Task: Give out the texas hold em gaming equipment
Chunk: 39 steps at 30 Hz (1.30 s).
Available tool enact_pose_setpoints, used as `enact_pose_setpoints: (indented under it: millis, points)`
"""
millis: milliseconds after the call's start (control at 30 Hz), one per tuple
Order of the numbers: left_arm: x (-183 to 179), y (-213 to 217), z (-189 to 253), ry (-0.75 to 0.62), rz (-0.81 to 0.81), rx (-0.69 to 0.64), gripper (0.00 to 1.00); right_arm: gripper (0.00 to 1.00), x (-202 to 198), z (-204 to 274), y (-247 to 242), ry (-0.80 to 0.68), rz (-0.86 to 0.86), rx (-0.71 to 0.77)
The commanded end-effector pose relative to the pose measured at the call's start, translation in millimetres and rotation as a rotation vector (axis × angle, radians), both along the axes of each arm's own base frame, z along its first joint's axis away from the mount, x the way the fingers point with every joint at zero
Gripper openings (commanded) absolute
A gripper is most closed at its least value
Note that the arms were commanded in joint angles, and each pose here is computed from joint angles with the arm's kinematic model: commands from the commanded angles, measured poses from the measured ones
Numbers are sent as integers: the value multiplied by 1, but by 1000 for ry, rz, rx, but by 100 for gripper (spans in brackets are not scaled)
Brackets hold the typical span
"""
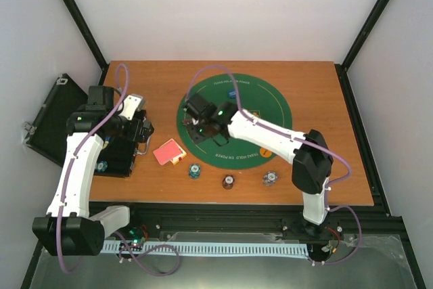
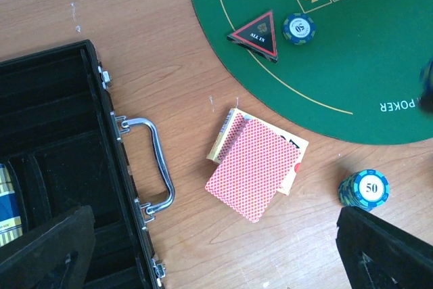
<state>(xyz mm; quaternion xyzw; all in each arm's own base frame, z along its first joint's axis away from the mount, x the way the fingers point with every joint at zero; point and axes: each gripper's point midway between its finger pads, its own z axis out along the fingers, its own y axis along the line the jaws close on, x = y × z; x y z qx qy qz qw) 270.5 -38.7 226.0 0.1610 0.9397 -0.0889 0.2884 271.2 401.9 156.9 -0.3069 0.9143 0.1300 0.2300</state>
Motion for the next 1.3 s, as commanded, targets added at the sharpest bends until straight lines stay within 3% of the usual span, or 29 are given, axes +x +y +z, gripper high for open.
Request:
enact_pose_setpoints:
  millis: [0,300,633,1133,1267]
  points:
    - [6,1,0,-7,7,-5,100,23,53,21,-43,-42,-96,-7]
    - [12,-4,-6,9,-13,-32,100,23,171,-8,-121,-44,-310,-69]
    - [25,-15,-6,6,-62,-84,100,23,258,-64,-170,-3,-423,-129]
    - [35,-21,-12,10,-85,-116,100,24,284,-126,-184,55,-462,-141]
    - [34,-22,-10,6,-88,-118,100,37,284,-131,-184,63,-467,-142]
